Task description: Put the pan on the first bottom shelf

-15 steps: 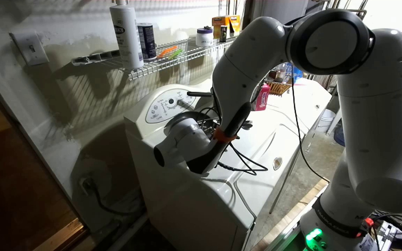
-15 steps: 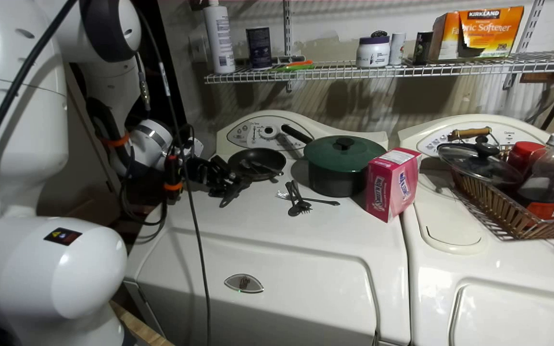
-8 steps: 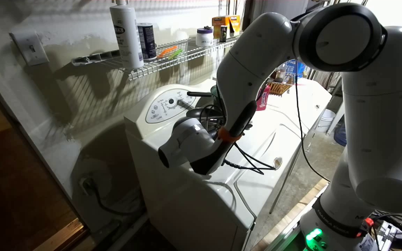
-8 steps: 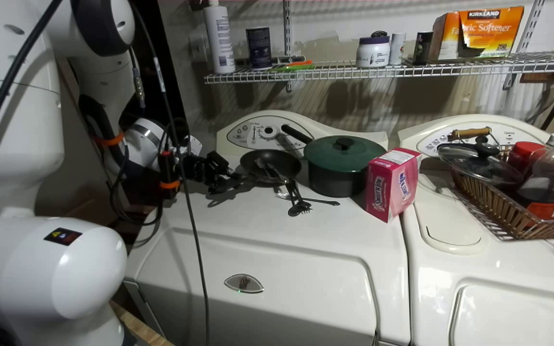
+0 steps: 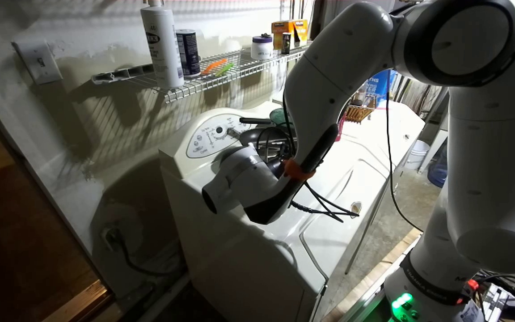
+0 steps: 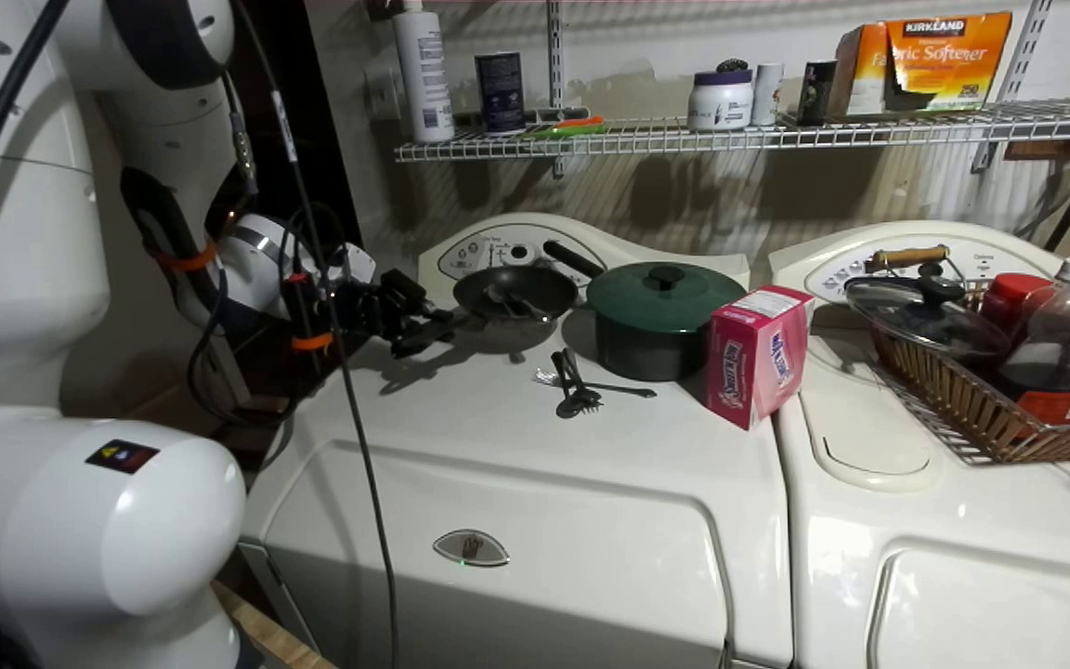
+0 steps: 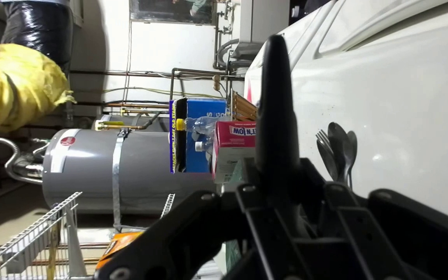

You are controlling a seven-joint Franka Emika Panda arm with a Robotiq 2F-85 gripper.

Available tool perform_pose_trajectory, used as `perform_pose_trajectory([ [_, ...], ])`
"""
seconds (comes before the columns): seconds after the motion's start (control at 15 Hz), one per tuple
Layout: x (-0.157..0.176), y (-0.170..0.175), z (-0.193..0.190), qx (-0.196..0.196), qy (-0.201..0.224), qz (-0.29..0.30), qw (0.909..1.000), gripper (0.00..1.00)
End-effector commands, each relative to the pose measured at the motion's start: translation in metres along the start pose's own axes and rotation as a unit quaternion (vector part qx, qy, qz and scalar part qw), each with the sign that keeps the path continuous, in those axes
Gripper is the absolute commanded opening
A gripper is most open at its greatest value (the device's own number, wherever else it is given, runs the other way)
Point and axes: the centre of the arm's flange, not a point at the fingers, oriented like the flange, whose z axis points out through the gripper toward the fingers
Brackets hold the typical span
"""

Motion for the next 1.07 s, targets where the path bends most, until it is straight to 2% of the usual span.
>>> perform_pose_trajectory([
  [0.0,-0.015,0.027,-0.006,-0.034,0.004,0.015,0.9993,0.07],
  [0.6,-0.034,0.054,0.037,-0.044,-0.026,0.011,0.9986,0.07],
  [1.0,-0.034,0.090,0.067,-0.047,-0.043,0.011,0.9979,0.07],
])
